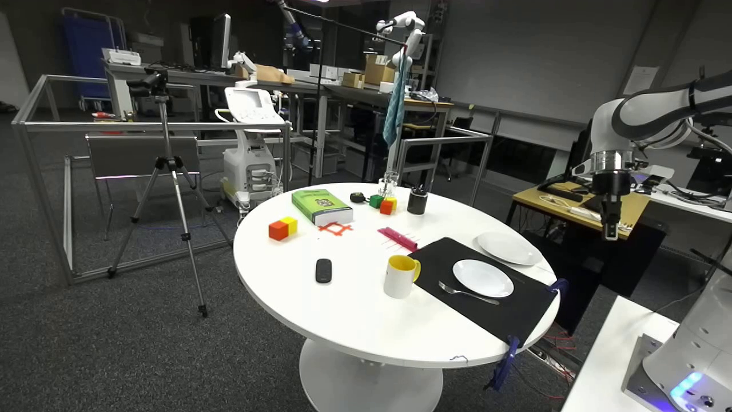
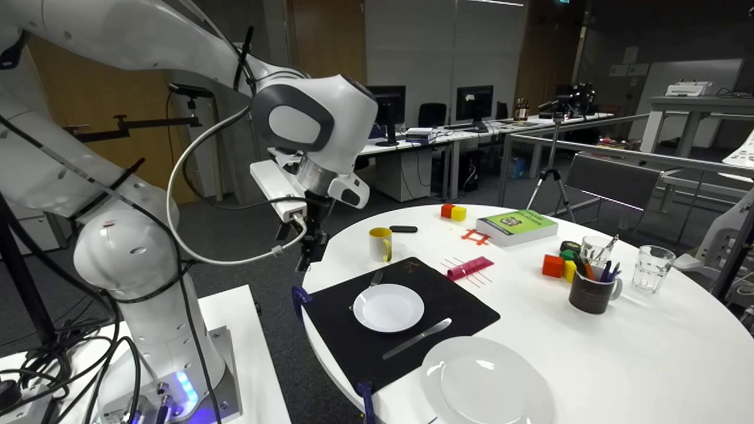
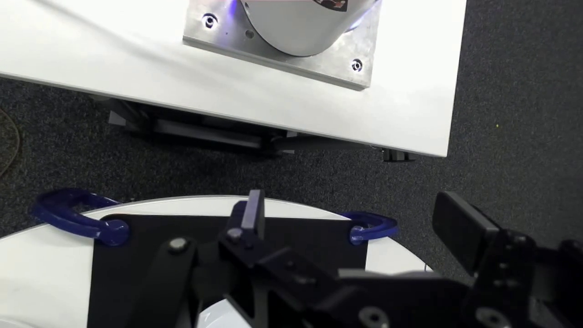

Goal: Put the fork on the black mat in a straightened up position and move the white plate slightly to the left

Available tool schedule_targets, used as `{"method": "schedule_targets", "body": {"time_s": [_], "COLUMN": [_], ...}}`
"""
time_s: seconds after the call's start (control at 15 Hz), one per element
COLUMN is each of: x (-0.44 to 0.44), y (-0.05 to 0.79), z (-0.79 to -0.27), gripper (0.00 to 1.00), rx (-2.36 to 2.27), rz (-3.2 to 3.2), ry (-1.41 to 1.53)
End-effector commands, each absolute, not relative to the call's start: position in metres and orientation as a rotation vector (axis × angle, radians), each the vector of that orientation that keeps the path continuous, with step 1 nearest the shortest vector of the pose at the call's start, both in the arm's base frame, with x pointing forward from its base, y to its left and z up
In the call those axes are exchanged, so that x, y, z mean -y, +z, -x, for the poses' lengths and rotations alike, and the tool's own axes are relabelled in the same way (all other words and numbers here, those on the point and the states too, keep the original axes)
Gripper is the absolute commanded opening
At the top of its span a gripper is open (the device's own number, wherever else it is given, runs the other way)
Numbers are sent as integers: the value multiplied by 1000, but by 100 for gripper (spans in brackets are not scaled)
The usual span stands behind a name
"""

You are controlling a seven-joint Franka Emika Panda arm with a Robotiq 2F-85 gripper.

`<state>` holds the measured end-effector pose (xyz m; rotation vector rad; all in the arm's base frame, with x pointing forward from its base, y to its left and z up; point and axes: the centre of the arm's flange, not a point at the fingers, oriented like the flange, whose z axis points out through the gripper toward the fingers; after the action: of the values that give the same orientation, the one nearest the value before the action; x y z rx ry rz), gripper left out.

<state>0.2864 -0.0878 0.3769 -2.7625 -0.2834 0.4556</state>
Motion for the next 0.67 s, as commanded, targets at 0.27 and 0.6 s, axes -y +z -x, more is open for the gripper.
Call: {"method": "schedule_targets", "body": {"time_s": [0.27, 0.6], "x": [74, 41], "y": [352, 334], "z": [-276, -277], "gripper": [100, 100], "rx": [509, 718], "rz": [2771, 2722], "ry": [454, 359]}}
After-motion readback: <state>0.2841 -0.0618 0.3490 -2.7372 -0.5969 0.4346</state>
